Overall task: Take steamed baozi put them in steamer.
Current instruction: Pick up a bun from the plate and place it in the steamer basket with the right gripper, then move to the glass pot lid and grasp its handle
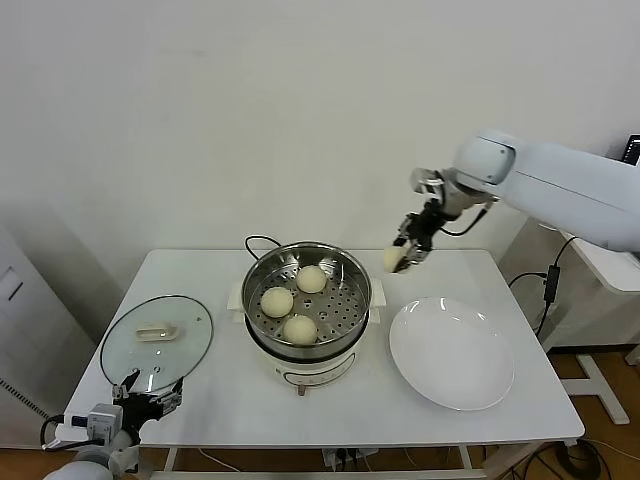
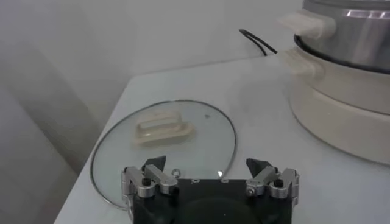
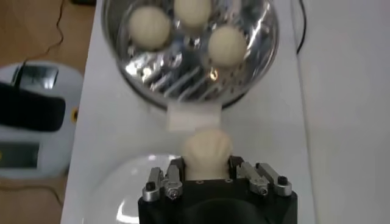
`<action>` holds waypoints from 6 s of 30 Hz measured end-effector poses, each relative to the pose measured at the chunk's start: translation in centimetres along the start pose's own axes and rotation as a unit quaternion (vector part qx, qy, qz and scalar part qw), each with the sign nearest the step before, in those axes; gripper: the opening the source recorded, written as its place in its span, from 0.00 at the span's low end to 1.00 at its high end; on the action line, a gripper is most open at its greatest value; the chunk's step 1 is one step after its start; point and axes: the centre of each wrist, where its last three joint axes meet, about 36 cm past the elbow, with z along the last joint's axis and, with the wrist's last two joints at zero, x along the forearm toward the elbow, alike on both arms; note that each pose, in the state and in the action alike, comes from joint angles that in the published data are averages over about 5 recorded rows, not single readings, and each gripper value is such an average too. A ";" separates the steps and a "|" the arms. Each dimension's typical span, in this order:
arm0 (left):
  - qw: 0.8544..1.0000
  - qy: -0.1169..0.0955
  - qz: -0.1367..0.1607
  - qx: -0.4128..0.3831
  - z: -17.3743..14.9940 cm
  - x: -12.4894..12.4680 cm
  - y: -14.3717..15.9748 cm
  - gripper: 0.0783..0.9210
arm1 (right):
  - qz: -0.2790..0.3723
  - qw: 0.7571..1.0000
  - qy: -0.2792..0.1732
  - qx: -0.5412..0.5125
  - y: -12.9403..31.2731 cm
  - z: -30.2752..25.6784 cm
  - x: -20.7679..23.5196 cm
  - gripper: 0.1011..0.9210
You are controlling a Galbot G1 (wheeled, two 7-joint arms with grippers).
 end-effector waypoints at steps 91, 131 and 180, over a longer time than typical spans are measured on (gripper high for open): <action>0.999 -0.051 -0.003 0.008 -2.1 0.5 -0.5 0.88 | 0.479 0.731 -0.369 -0.317 15.3 14.3 -14.2 0.88; 0.713 -0.162 -0.191 -0.655 8.9 -7.3 4.2 0.88 | 0.525 0.598 -0.362 -0.485 35.6 22.0 -28.7 0.88; 0.705 -0.172 -0.188 -0.662 7.0 -18.2 7.5 0.55 | 0.518 0.613 -0.358 -0.477 37.8 23.3 -30.4 0.88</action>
